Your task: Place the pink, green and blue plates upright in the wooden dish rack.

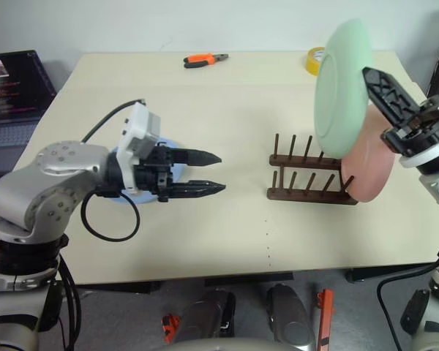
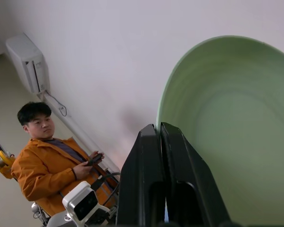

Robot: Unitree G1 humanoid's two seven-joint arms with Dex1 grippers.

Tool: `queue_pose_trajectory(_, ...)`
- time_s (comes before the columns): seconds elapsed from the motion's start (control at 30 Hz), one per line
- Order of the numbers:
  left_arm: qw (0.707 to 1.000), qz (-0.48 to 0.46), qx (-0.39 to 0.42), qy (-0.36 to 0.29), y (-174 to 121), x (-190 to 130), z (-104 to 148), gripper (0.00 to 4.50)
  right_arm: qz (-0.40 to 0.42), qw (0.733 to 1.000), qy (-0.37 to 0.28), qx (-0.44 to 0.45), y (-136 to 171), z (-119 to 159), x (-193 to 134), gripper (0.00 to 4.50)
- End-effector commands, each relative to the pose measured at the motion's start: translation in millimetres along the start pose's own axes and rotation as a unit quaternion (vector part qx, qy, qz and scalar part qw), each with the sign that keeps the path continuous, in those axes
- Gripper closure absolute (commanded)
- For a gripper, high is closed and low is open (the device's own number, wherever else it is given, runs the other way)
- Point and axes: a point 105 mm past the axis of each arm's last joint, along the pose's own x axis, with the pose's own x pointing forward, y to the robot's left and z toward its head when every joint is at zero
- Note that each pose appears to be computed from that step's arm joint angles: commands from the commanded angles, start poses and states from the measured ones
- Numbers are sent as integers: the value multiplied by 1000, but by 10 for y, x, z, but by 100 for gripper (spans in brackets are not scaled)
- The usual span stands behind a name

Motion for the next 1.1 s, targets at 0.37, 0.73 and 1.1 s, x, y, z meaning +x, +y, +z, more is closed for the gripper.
queue_pose_trajectory(0.37,1000,0,15,-10,-12,-13,75,142,3,1000,-25,18,54,-14,-38,447)
queue_pose_trajectory(0.73,1000,0,17,-10,-4,-19,78,142,-21,999,-30,28,-51,2,-111,447)
queue_pose_trajectory(1.1,1000,2,18,-10,13,-25,83,142,-30,999,-17,32,-91,-69,-142,447)
